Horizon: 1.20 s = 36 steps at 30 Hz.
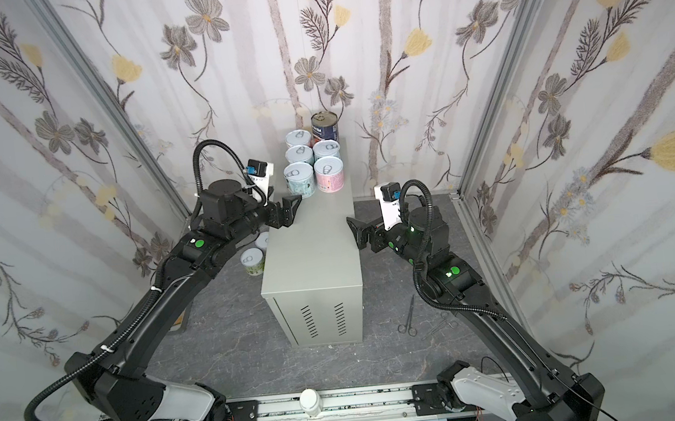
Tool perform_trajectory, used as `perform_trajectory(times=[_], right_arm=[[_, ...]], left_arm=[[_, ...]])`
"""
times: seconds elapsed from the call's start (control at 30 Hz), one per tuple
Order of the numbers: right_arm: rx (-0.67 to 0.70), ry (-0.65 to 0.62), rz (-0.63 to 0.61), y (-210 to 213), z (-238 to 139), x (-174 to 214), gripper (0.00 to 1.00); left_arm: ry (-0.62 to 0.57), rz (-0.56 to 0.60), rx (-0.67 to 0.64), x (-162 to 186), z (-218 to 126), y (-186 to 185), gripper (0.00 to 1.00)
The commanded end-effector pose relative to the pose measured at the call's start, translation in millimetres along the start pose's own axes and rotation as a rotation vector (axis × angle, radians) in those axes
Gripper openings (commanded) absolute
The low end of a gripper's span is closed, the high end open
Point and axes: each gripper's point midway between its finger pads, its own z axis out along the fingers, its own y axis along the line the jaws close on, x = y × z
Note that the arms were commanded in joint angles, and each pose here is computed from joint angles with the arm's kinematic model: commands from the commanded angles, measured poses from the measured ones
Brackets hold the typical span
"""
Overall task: Place and organize the canned foods onto the counter
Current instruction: 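Open the left gripper and draw back while the right gripper lowers to floor cans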
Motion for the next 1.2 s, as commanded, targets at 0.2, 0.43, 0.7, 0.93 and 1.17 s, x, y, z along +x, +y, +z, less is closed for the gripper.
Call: perform_trajectory(times=[0.2,0.43,0.7,0.93,1.17], right_arm=[[0.332,0.008,0.099,-70.6,-33.7,11.2,1.0],[0.572,0.179,0.381,-150.2,-48.0,94.9,1.0],[0.563,0.293,0.557,-193.5,-18.3,150.6,1.0],[0.557,0.448,0.606,-216.7,26.1,198.8,1.0],[0.624,0.571,0.591,-239.9,44.1,238.1,1.0]], left_arm=[[-0.129,0.033,-0.045,-23.1,-65.8,3.5,0.9],[-0.17,0.056,-0.162,-15.5,-98.1,26.2,0.95],[-0.135,0.059,-0.211,13.6,-94.8,45.8,0.98],[-0.124,0.063,-0.241,24.8,-96.1,59.0,0.99],[-0.156,0.074,-0.272,23.6,-108.9,67.0,1.0]])
